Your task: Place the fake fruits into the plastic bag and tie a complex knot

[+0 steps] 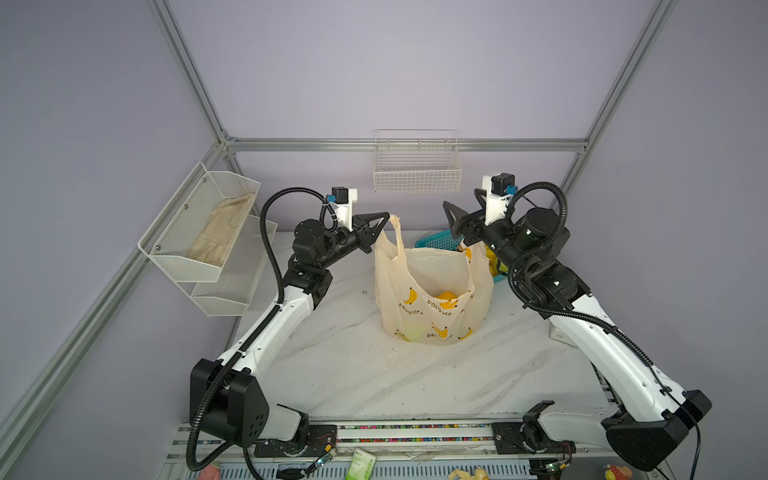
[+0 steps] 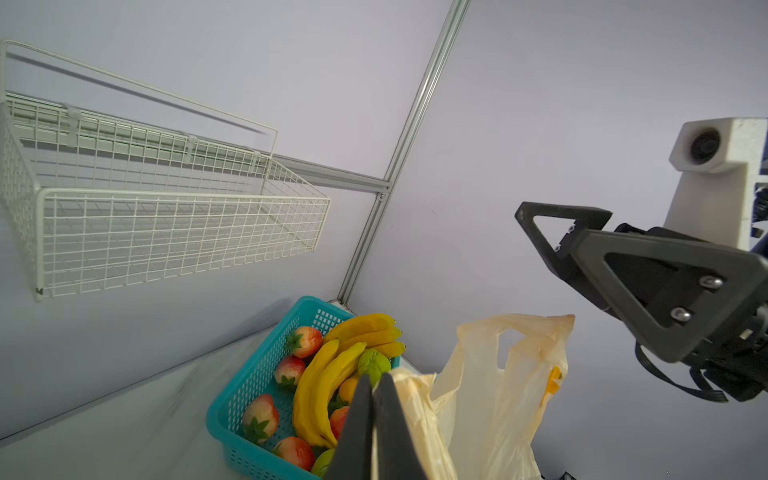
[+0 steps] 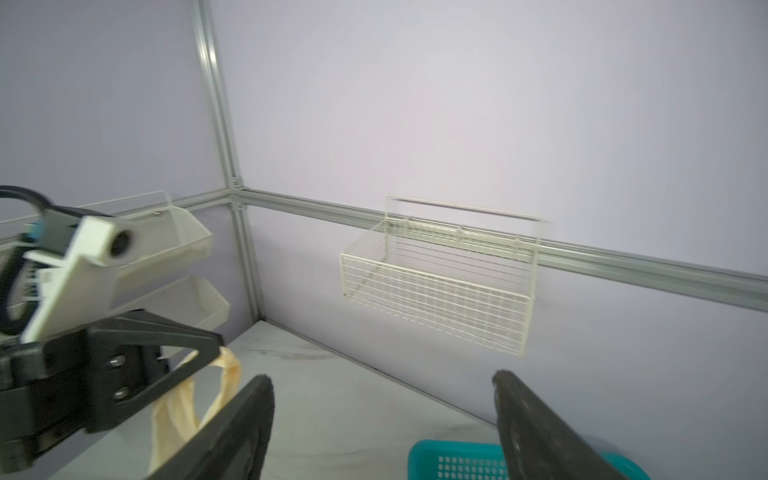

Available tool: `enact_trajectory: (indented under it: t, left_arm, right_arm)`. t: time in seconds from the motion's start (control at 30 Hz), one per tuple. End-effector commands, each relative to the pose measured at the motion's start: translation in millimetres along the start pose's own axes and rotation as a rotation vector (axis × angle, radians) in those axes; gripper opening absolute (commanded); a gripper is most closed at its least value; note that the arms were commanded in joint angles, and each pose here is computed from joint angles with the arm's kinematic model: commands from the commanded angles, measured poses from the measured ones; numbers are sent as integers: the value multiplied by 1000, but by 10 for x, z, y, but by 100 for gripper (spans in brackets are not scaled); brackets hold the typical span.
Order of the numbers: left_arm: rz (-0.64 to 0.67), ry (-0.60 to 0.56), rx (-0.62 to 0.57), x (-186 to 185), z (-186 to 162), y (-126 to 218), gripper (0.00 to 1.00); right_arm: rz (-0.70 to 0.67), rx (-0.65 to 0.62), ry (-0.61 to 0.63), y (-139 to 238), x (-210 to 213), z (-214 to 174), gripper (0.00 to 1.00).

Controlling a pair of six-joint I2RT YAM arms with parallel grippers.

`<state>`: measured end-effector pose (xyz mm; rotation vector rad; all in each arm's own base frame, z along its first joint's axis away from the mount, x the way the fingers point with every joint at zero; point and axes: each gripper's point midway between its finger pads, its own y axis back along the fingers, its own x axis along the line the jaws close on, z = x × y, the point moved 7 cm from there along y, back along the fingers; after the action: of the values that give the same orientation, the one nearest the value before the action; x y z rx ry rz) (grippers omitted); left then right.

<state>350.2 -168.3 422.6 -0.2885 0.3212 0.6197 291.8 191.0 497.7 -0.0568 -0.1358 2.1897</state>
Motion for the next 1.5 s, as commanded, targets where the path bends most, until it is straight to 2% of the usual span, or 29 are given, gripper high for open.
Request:
enact_trajectory:
  t: [0.0,0.17,0.4,0.5,0.6,0.73,0.8,0.83,0.97,1.03,1.27,1.37,1.47]
  left_arm:
    - [-32,-40,-43,-76,151,19,0]
    - [-35,-40,-41,-81,156,20,0]
    - [-31,-38,-36,-75,146,20,0]
    - [-28,-40,-32,-71,138,18,0]
    - [-23,-42,-32,-64,136,20,0]
    - [-2,-46,-28,-33,119,19,0]
    - [16,-63,-25,-15,102,29,0]
    - [27,-79,-28,-13,98,45,3]
    - [81,-128,-54,-62,55,208,38]
    - [102,-176,-72,-143,5,310,49]
    - [121,-450,-66,-516,-238,499,76]
    - [143,-549,-40,-600,-270,472,83]
    - [106,-605,-6,-691,-301,391,87]
  right_arm:
    - [294,58,-49,-147,306,-55,81]
    - [437,215,-141,-557,450,-308,69]
    - [522,321,-195,-824,518,-627,52]
    - [545,341,-220,-878,537,-739,43]
    - [559,340,-235,-882,551,-787,28]
    - [553,315,-244,-833,543,-748,8]
    - [538,298,-248,-783,535,-686,2]
    - [527,288,-252,-754,523,-647,0]
    - [499,234,-304,-589,514,-451,0]
    - [498,210,-329,-504,516,-361,0]
    - [501,180,-398,-334,526,-166,0]
    - [500,172,-412,-299,527,-111,0]
    - [497,168,-417,-285,529,-82,0]
